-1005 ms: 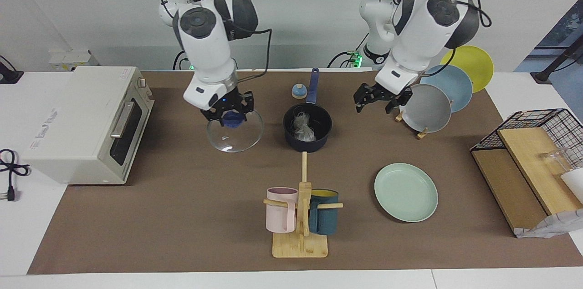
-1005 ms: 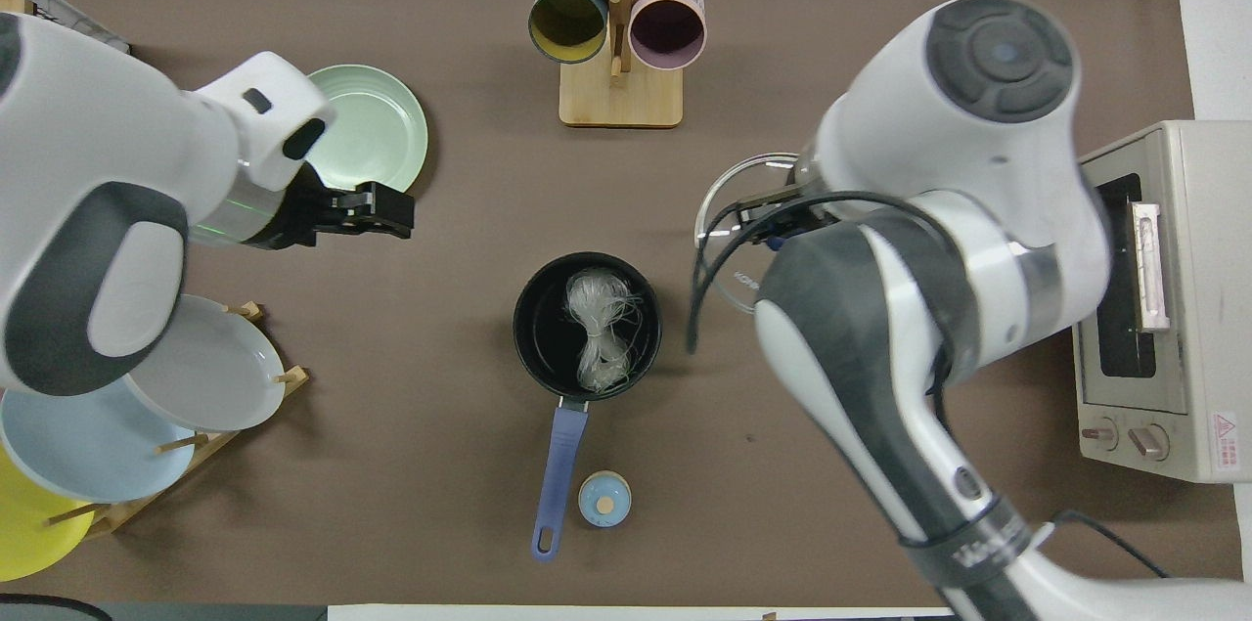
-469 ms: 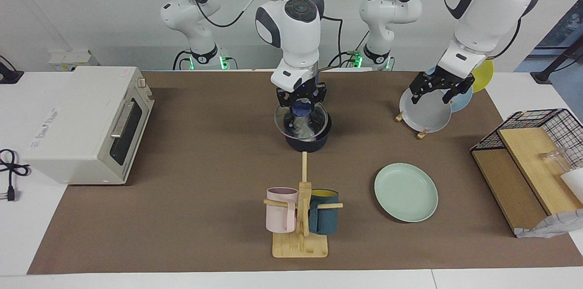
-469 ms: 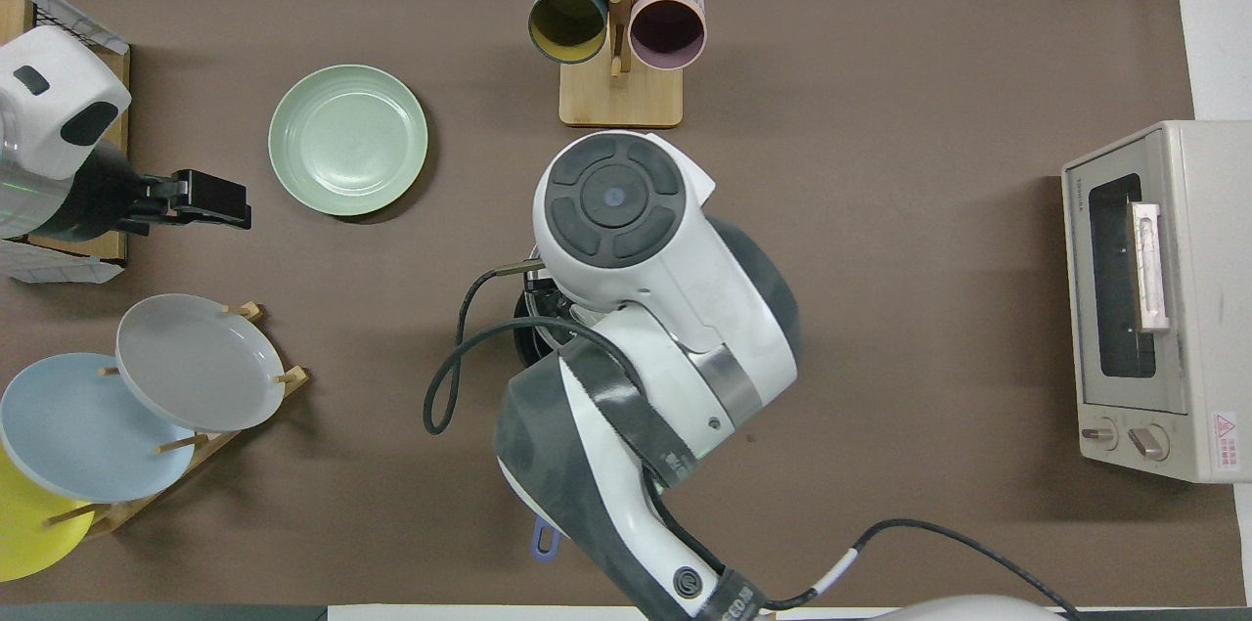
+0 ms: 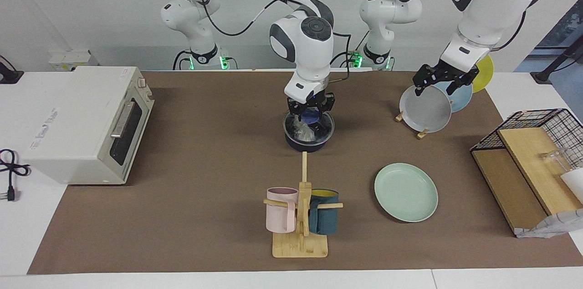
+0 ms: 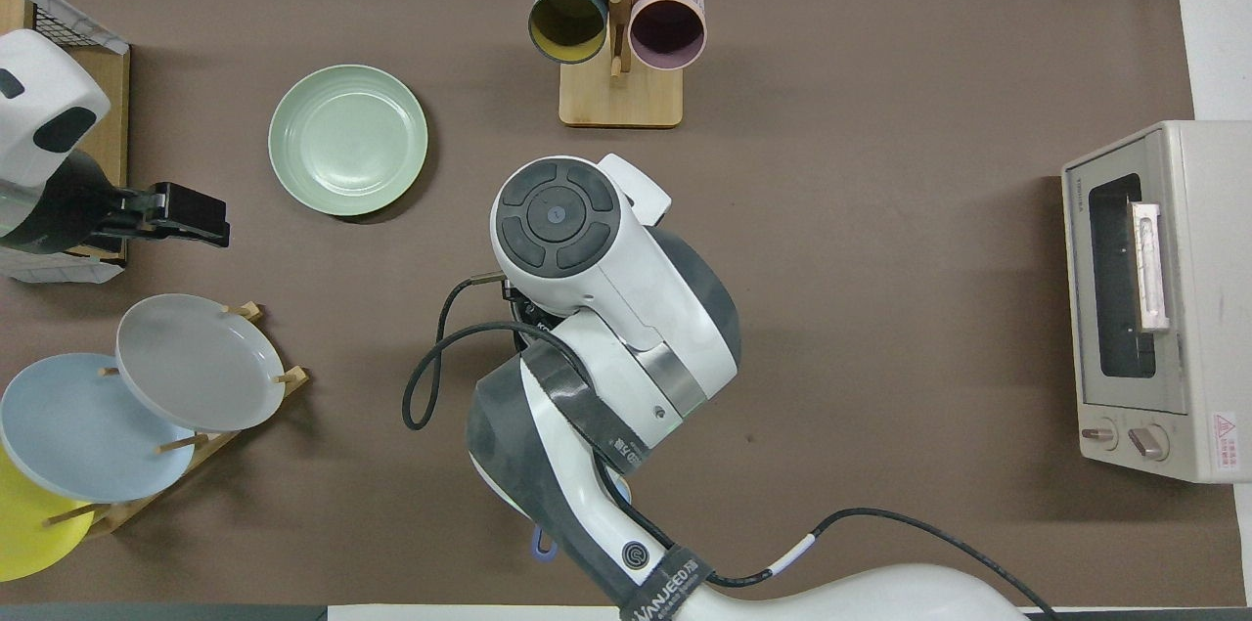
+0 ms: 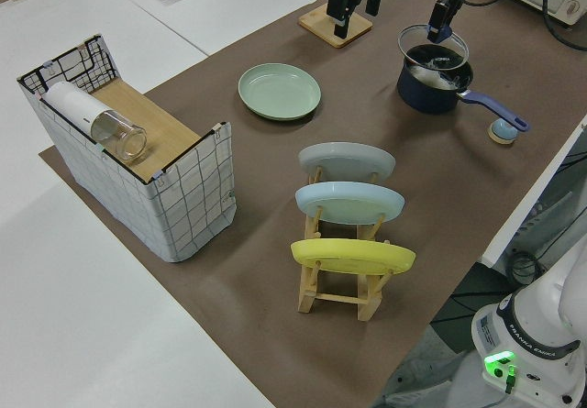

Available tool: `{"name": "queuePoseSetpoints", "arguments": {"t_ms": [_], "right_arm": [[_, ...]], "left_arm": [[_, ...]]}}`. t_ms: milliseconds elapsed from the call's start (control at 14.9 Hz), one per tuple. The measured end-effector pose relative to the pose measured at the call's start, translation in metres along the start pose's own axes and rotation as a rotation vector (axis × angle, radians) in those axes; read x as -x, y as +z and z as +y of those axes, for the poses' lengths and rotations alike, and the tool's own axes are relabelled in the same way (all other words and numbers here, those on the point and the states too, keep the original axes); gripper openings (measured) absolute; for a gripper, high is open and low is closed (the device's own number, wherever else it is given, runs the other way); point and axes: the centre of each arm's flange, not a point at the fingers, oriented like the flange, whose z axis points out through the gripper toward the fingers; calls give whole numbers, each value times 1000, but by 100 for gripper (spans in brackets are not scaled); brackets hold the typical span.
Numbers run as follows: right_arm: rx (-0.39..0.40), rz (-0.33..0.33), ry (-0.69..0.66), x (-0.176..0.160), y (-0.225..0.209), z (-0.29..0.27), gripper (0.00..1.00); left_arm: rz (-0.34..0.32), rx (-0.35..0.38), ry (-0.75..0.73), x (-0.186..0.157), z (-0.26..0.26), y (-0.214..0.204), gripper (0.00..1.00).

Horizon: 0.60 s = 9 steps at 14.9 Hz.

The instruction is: Transfer vermicelli from plate to pot

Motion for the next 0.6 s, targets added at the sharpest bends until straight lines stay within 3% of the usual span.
{"name": "queuePoseSetpoints", "arguments": {"t_ms": [402,603], "right_arm": [[20,-29,-9,8,16,-2,67],[30,-44,-9,11,24,-1,67]], "left_arm": [[-29,-18,4,17,0,-48,100],[-25,-17,5,14,1,-48,100]]}}
